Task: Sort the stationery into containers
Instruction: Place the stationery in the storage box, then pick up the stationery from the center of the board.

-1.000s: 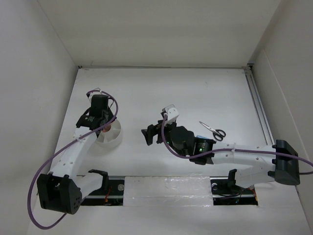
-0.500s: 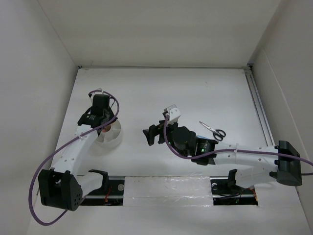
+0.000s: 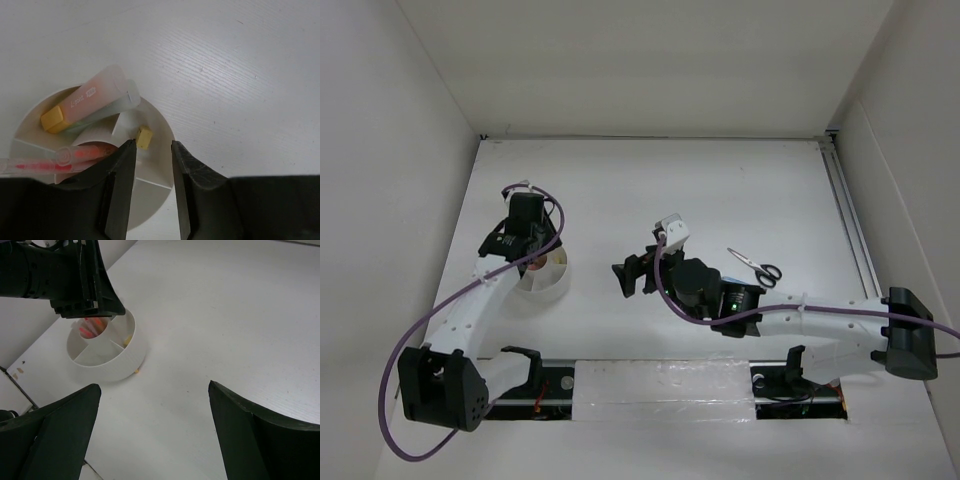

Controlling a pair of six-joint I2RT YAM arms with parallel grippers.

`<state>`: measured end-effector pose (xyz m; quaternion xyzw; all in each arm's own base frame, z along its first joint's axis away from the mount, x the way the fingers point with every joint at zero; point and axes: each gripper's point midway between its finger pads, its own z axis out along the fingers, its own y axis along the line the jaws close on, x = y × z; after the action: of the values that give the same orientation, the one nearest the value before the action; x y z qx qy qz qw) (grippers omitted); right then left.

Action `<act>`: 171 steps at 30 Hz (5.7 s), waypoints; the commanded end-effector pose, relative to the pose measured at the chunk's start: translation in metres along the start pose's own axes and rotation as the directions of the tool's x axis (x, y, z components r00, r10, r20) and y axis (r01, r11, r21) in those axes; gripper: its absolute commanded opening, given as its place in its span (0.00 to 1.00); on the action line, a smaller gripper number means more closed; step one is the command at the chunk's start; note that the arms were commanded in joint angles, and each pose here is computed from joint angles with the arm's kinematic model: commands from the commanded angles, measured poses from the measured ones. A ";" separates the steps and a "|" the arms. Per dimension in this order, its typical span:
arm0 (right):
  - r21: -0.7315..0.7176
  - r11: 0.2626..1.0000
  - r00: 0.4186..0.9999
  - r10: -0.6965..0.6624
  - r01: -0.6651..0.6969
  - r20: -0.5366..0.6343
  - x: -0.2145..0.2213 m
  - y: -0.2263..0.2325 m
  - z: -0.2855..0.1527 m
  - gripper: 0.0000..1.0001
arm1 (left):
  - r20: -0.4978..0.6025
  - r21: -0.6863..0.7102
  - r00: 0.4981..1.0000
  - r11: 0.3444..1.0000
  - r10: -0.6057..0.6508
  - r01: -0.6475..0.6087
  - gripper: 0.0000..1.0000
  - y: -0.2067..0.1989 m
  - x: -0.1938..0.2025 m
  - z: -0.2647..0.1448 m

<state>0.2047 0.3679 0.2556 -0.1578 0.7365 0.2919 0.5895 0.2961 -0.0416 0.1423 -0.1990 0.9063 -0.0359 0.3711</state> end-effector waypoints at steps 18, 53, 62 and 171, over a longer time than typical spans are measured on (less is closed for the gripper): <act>0.702 0.636 0.863 0.501 -0.321 -0.059 0.092 -0.199 -0.033 0.97 | 0.271 0.426 0.961 0.901 -0.044 -0.079 1.00 -0.055 -0.048 -0.102; 0.838 0.053 0.694 0.590 -0.542 0.412 0.108 -0.313 -0.154 0.97 | 0.347 0.519 0.935 0.846 -0.077 -0.123 1.00 -0.058 -0.048 -0.138; 0.781 -0.019 0.607 0.618 -0.625 0.500 0.114 -0.296 -0.118 0.96 | 0.347 0.519 0.935 0.846 -0.077 -0.123 1.00 -0.058 -0.048 -0.138; 0.362 0.803 0.861 0.509 -0.473 -0.003 -0.071 -0.082 0.086 0.00 | 0.252 0.838 0.962 0.474 0.104 -0.270 1.00 -0.119 0.005 -0.179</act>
<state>0.3297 0.3284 0.2530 0.1661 0.8498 0.2467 0.4351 0.2128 -0.1626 0.2807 0.0827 0.7698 -0.4143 0.4785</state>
